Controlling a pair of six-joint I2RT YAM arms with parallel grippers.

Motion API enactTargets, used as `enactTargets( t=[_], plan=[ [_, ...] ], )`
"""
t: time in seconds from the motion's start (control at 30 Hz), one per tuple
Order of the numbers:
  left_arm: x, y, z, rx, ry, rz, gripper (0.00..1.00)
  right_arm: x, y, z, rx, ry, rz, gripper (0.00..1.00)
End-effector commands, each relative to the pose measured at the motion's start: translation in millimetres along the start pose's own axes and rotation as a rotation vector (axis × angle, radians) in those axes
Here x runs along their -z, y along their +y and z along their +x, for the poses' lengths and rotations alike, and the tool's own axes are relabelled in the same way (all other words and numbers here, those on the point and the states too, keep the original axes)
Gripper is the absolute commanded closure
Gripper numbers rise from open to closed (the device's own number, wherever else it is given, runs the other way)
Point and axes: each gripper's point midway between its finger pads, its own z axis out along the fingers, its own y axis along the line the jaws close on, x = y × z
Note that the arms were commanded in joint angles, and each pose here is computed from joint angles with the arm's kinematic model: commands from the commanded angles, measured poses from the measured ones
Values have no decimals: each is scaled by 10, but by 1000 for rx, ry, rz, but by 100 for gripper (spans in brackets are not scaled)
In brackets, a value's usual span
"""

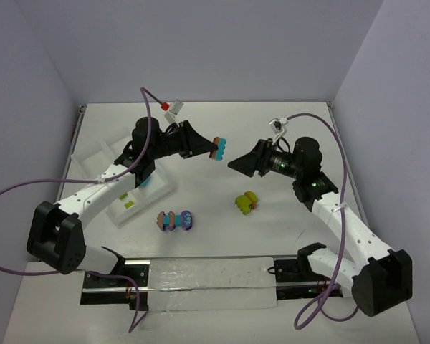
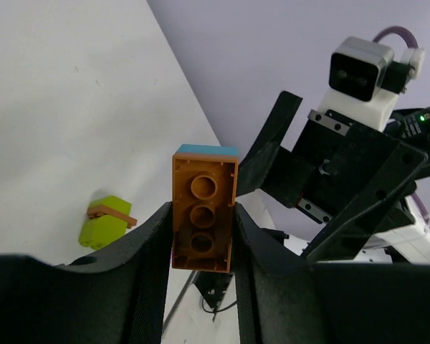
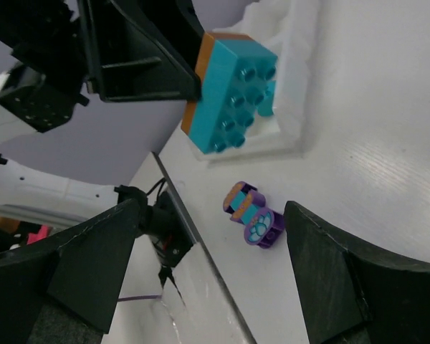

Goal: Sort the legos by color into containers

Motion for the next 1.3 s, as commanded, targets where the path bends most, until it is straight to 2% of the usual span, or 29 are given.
enactTargets(
  t=[0.0,0.33,0.73,0.87,0.97,1.07,1.1,1.27],
  plan=[
    [106,-389,-114,-35,-28,141,100,-91,288,-215,41,-52,-161,14],
    [147,-471,-123,-51,-29,163,100,-312,309,-247,-18,-28,-244,20],
    [196,-523,-88,-60,-21,183,100,-448,441,-215,-38,2,-328,41],
    [210,-533,-94,-63,-25,185,100,-440,483,-238,-45,-5,-348,55],
    [212,-549,-101,-69,-27,187,100,-422,494,-243,-48,-15,-348,73],
    [218,-551,-118,-74,-35,178,100,-412,468,-246,-53,-34,-330,97],
    [221,-558,-123,-77,-37,179,100,-410,457,-238,-55,-35,-325,100],
    [234,-583,-137,-84,-43,183,100,-385,426,-184,-64,-40,-319,100]
  ],
)
